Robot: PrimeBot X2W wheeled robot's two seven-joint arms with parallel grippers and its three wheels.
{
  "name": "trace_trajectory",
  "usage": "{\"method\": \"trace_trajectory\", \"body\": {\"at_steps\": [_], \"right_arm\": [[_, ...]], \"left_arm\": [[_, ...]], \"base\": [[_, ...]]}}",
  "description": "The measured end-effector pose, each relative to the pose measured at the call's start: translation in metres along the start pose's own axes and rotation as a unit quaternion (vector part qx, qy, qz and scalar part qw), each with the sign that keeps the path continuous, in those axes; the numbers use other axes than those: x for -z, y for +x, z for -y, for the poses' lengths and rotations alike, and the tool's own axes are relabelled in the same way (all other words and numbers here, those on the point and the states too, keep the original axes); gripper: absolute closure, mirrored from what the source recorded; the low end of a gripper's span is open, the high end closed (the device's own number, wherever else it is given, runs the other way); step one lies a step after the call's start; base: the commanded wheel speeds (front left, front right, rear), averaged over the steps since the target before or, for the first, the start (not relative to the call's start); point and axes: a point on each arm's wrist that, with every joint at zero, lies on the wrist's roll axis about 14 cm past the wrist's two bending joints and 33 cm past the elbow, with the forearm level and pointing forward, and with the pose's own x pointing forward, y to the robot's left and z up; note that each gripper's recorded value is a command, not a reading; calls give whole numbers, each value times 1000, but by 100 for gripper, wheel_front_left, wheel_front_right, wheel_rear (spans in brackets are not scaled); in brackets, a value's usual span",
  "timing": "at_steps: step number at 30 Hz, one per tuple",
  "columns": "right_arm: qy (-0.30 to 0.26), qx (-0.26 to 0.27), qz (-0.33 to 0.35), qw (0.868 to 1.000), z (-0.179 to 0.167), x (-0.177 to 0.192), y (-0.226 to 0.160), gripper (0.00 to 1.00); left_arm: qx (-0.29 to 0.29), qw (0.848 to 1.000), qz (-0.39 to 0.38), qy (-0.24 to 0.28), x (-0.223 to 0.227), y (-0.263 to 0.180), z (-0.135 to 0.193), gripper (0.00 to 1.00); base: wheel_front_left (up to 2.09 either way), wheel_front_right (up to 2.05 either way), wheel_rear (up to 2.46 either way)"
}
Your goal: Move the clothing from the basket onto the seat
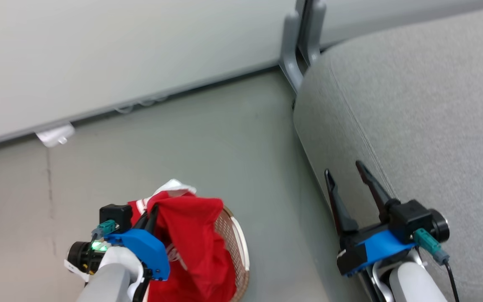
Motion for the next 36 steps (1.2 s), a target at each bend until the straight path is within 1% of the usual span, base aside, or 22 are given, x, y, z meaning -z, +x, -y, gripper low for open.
{"method": "trace_trajectory", "body": {"at_steps": [3,8,13,20,27,36], "right_arm": [[1,-11,9,1000,-10,-9,-10,0],[2,-31,27,999,-26,-25,-18,0],[3,-49,38,998,-38,-35,-19,0],[1,-64,46,997,-49,-43,-21,0],[3,-66,49,997,-51,-46,-25,0],[4,-64,46,997,-50,-43,-27,0]], "left_arm": [[8,999,49,13,-33,-13,8,100],[29,992,116,38,-81,-33,25,100],[59,980,179,68,-132,-48,48,100],[96,964,232,89,-181,-66,80,100],[114,957,247,101,-199,-73,102,100],[124,958,238,100,-194,-71,111,100]], "base": [[0,0,0],[0,0,0],[0,0,0],[0,0,0],[0,0,0],[0,0,0]]}}
